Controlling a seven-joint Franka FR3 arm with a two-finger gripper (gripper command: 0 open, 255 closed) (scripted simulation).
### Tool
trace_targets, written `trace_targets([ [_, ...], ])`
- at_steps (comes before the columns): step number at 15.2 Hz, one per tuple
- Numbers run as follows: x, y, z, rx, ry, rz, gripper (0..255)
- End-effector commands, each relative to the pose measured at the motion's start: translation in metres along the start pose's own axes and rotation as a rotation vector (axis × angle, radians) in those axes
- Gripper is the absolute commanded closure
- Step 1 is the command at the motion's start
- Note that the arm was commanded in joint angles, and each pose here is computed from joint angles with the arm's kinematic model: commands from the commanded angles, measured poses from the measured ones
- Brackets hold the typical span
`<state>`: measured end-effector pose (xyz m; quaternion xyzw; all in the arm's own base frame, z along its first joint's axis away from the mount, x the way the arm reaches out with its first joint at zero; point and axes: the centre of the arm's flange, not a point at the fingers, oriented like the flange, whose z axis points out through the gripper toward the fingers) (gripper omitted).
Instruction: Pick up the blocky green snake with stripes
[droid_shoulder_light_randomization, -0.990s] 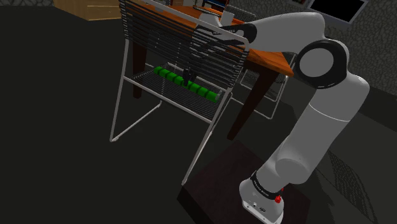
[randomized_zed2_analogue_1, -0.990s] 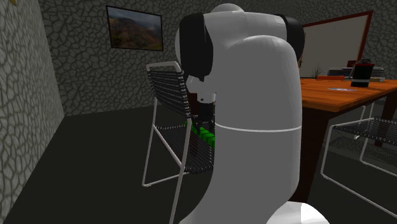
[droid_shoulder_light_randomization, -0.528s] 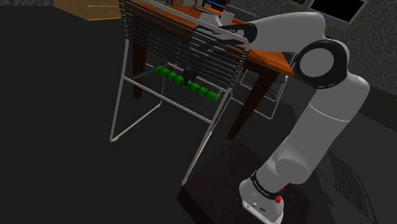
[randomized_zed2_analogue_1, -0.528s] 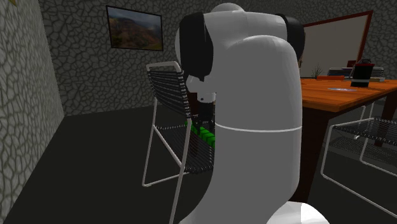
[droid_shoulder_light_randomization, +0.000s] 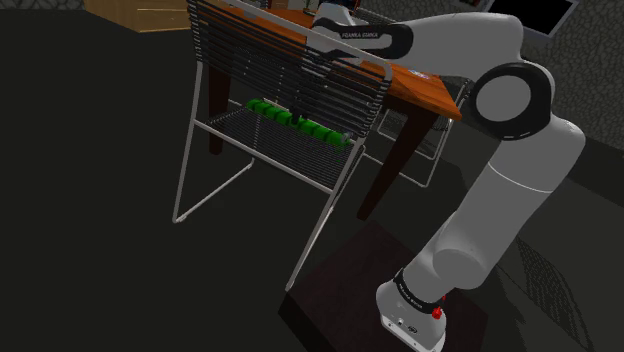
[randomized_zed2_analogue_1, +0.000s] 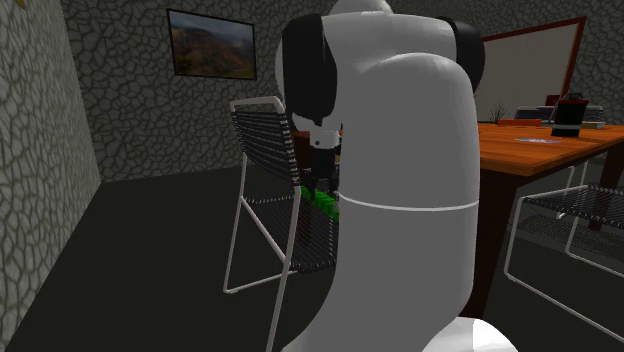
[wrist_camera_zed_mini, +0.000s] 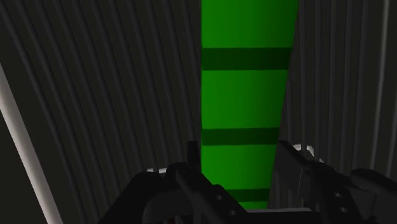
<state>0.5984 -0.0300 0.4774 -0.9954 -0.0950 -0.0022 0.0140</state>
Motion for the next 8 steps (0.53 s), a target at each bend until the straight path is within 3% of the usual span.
trace_targets([
  [1, -0.001, 0.000, -0.011, 0.000, 0.000, 0.000, 255],
  [8, 0.000, -0.001, -0.038, 0.000, 0.000, 0.000, 255],
])
